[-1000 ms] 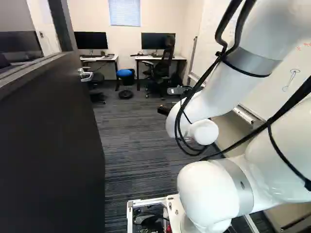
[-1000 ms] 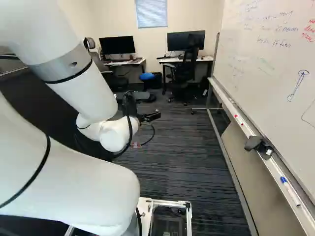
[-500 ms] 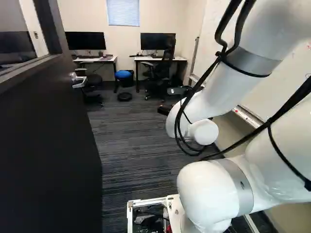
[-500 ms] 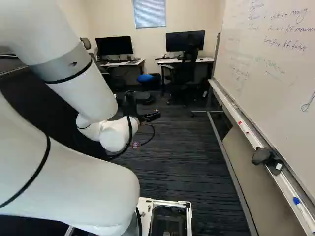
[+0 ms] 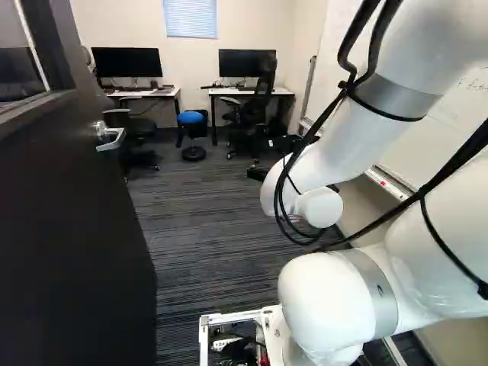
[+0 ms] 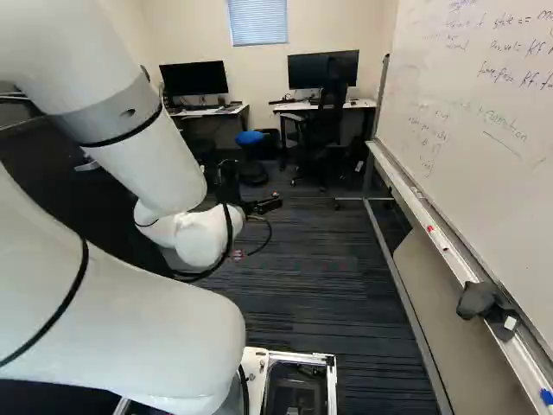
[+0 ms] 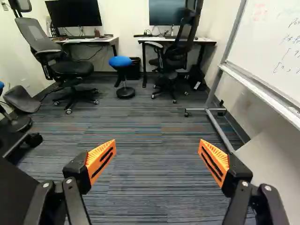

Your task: Open the door and move inside

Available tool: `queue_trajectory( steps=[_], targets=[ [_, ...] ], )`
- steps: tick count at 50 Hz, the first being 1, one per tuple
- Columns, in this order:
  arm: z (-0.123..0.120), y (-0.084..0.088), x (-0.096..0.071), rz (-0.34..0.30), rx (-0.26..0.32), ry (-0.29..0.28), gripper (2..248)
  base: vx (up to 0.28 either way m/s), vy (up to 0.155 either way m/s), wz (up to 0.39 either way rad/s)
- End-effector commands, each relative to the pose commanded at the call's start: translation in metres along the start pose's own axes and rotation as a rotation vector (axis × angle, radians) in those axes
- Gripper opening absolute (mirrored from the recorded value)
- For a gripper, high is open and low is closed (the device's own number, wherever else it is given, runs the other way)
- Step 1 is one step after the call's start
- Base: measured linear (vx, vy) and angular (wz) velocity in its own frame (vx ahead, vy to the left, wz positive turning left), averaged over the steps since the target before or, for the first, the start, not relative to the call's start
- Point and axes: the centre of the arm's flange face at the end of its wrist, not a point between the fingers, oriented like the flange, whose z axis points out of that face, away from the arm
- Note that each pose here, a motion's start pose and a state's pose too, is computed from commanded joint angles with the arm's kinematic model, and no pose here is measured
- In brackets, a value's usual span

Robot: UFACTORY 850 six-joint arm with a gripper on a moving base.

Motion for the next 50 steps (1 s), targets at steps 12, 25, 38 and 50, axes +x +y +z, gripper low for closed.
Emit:
queue_trajectory(
  steps=[12,25,38,50],
  targets=[
    [0.0000,0.0000,0.0000,0.000,0.000,0.000,247,0.201,0.001,-0.034],
    [0.0000,0.0000,0.0000,0.000,0.000,0.000,247,0.214,0.003,-0.035],
    [0.0000,0.0000,0.0000,0.000,0.000,0.000,247,0.223,-0.008,-0.020],
    [0.0000,0.0000,0.0000,0.000,0.000,0.000,247,0.215,-0.022,-0.017]
  ],
)
